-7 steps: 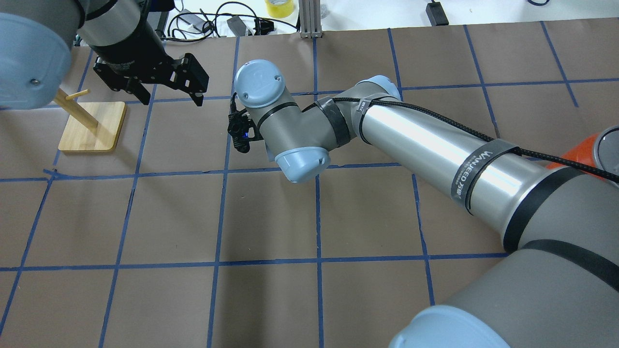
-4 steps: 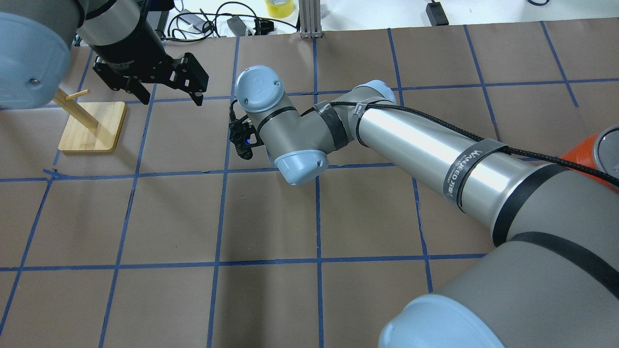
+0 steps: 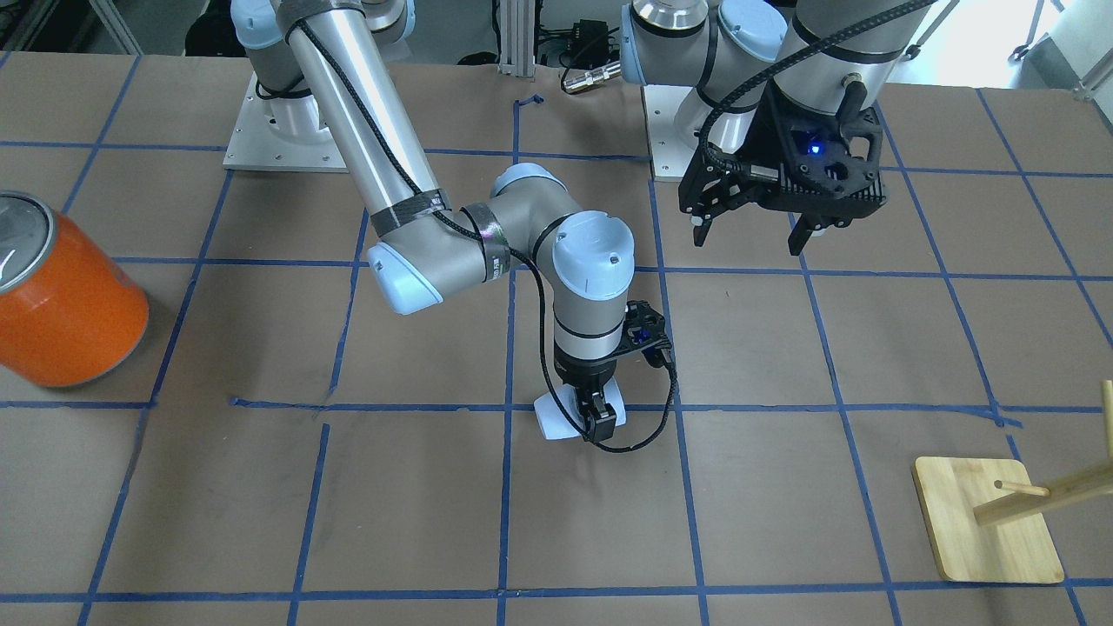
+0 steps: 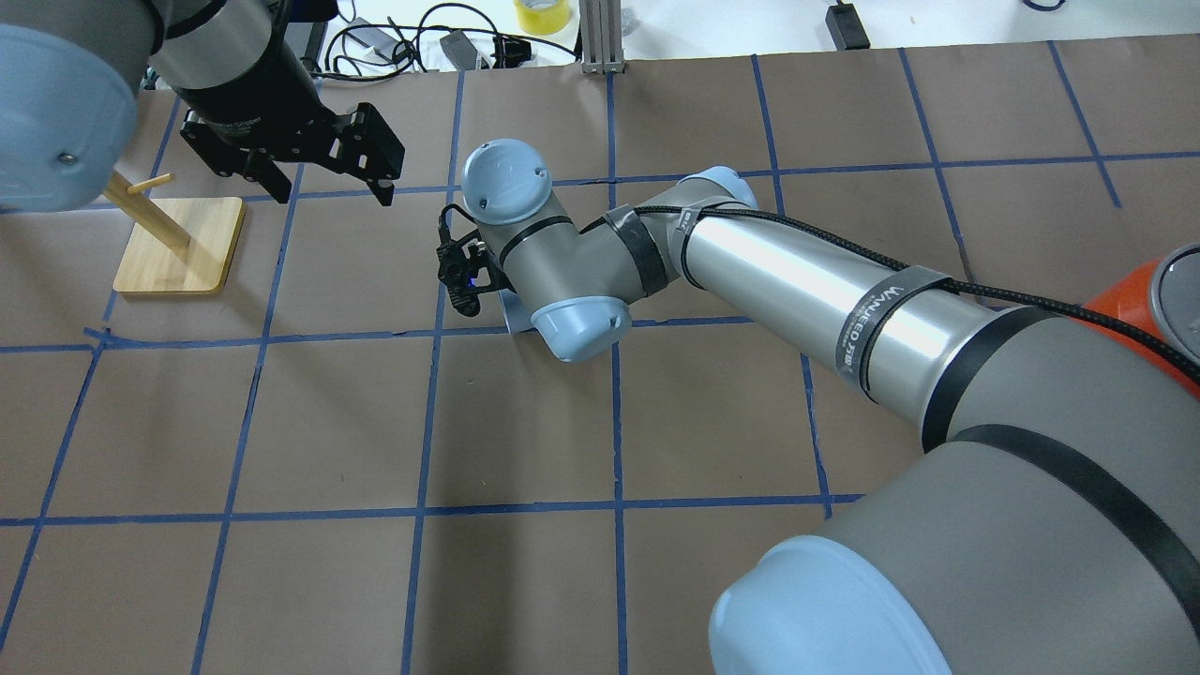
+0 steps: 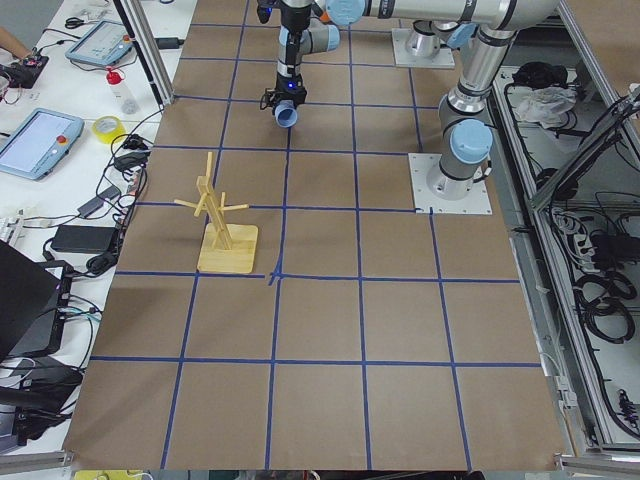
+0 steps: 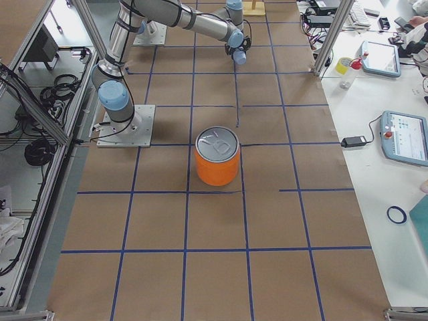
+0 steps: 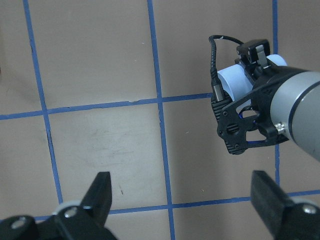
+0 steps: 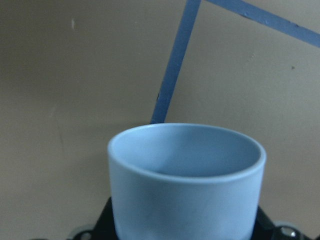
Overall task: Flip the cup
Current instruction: 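Lower the cup and release it on its side with the right gripper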
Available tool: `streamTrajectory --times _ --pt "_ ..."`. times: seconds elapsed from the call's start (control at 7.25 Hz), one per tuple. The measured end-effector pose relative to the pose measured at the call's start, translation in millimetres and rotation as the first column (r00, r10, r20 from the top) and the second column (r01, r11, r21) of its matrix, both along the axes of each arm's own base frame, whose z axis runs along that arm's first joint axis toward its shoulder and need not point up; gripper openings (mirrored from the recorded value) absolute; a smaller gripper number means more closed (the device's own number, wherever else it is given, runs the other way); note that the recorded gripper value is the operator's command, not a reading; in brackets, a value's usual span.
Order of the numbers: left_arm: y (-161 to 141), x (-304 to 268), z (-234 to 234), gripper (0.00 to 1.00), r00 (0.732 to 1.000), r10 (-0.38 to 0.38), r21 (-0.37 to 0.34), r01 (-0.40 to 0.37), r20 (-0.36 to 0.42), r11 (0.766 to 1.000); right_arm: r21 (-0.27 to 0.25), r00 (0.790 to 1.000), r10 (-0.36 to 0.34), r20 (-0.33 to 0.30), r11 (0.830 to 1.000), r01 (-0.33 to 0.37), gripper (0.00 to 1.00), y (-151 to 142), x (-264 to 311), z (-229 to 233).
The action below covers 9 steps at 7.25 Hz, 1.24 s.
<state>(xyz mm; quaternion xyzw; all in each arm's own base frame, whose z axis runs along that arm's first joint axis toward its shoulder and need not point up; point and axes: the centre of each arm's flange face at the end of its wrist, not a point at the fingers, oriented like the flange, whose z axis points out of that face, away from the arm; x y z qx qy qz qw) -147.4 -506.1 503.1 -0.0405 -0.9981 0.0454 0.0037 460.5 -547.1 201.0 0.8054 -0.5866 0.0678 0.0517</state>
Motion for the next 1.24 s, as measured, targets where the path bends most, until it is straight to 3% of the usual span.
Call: streamTrajectory --times 0.55,0.83,1.24 --pt "-0.1 0.1 0.5 1.00 1.000 0.000 -0.001 0.000 0.001 1.000 0.010 1.000 -0.020 0.004 1.000 0.020 0.75 -5.3 -2.5 -7.6" --pt "0.0 0.1 0.2 1.00 1.000 0.000 0.000 0.000 0.001 1.000 0.011 1.000 -0.026 0.004 1.000 0.026 0.99 -9.2 -2.8 -10.5" --pt "0.0 0.1 0.3 1.00 1.000 0.000 0.000 0.000 0.001 1.000 -0.008 0.997 -0.074 0.022 0.997 0.075 0.99 -16.5 -1.5 2.7"
